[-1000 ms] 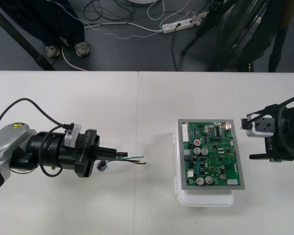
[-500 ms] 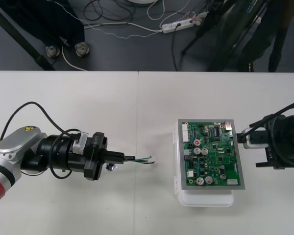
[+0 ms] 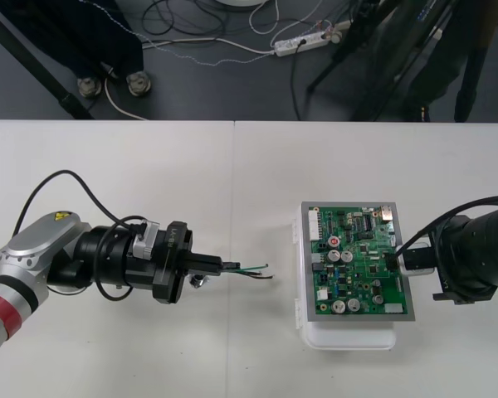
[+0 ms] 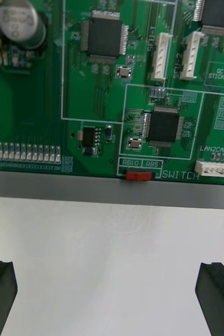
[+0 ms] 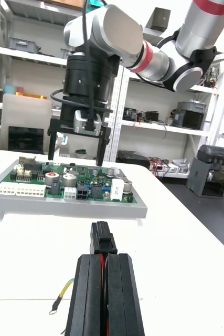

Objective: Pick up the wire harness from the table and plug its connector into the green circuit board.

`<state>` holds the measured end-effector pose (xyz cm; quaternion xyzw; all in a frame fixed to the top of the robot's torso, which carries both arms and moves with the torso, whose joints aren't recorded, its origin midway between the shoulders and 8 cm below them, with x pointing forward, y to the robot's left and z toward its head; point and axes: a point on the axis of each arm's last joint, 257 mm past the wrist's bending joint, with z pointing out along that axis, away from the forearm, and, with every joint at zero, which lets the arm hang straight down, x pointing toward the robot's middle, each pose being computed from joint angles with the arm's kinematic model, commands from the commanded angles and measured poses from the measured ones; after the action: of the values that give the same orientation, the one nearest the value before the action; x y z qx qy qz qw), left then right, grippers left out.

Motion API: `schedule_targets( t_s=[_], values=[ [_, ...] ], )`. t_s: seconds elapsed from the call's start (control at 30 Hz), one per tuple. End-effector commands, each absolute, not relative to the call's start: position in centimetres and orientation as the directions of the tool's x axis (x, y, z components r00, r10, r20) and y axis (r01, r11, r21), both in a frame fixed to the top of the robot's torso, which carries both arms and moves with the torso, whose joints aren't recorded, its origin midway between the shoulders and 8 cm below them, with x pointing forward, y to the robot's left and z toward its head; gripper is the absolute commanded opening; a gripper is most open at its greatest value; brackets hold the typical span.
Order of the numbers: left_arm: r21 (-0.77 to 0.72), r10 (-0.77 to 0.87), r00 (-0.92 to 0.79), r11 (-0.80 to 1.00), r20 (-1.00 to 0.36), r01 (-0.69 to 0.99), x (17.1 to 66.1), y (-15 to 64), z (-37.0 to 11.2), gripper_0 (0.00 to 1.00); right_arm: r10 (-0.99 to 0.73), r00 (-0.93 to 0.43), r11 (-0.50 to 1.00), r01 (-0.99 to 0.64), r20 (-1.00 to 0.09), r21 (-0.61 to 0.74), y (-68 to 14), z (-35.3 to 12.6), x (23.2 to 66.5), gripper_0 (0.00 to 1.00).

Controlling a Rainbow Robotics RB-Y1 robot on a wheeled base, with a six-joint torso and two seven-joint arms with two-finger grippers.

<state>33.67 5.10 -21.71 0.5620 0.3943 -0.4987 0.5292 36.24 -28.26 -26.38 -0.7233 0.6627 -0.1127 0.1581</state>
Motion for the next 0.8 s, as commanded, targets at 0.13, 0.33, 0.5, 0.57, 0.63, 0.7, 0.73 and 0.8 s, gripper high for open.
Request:
schedule_targets(
  t_s=[0.13, 0.33, 0.5, 0.57, 0.63, 0.7, 0.73, 0.8],
  values=[
    [0.228, -0.102, 0.213, -0.163, -0.972, 0.960, 34.1, 2.6, -20.3, 0.00, -0.997, -0.044, 0.064, -0.922, -0.061, -0.382, -28.5, -26.5, 35.9, 1.00],
    [0.227, -0.091, 0.215, -0.155, -0.972, 0.961, 34.2, 1.5, -20.2, 0.00, -0.996, -0.041, 0.069, -0.921, -0.081, -0.384, -27.5, -26.4, 36.1, 1.00],
    [0.226, -0.079, 0.217, -0.149, -0.973, 0.963, 34.3, 0.6, -20.1, 0.00, -0.997, -0.022, 0.047, -0.920, -0.068, -0.389, -26.8, -26.8, 36.1, 1.00],
    [0.221, -0.074, 0.212, -0.143, -0.974, 0.965, 34.4, 0.4, -20.2, 0.00, -0.998, -0.019, 0.041, -0.915, -0.058, -0.401, -26.8, -26.7, 36.4, 1.00],
    [0.217, -0.071, 0.209, -0.143, -0.975, 0.966, 34.2, -0.2, -20.3, 0.00, -0.998, -0.014, 0.038, -0.912, -0.062, -0.409, -26.3, -26.8, 36.7, 1.00],
    [0.212, -0.066, 0.205, -0.137, -0.977, 0.968, 34.1, -0.6, -20.3, 0.00, -0.998, -0.008, 0.035, -0.912, -0.066, -0.408, -25.9, -26.9, 36.6, 1.00],
    [0.207, -0.062, 0.200, -0.131, -0.978, 0.970, 34.0, -0.9, -20.5, 0.00, -0.997, -0.005, 0.034, -0.913, -0.071, -0.406, -25.6, -27.0, 36.6, 1.00],
    [0.203, -0.059, 0.198, -0.123, -0.979, 0.971, 34.0, -1.3, -20.5, 0.00, -0.997, -0.002, 0.034, -0.915, -0.079, -0.403, -25.3, -27.1, 36.5, 1.00]
  ],
)
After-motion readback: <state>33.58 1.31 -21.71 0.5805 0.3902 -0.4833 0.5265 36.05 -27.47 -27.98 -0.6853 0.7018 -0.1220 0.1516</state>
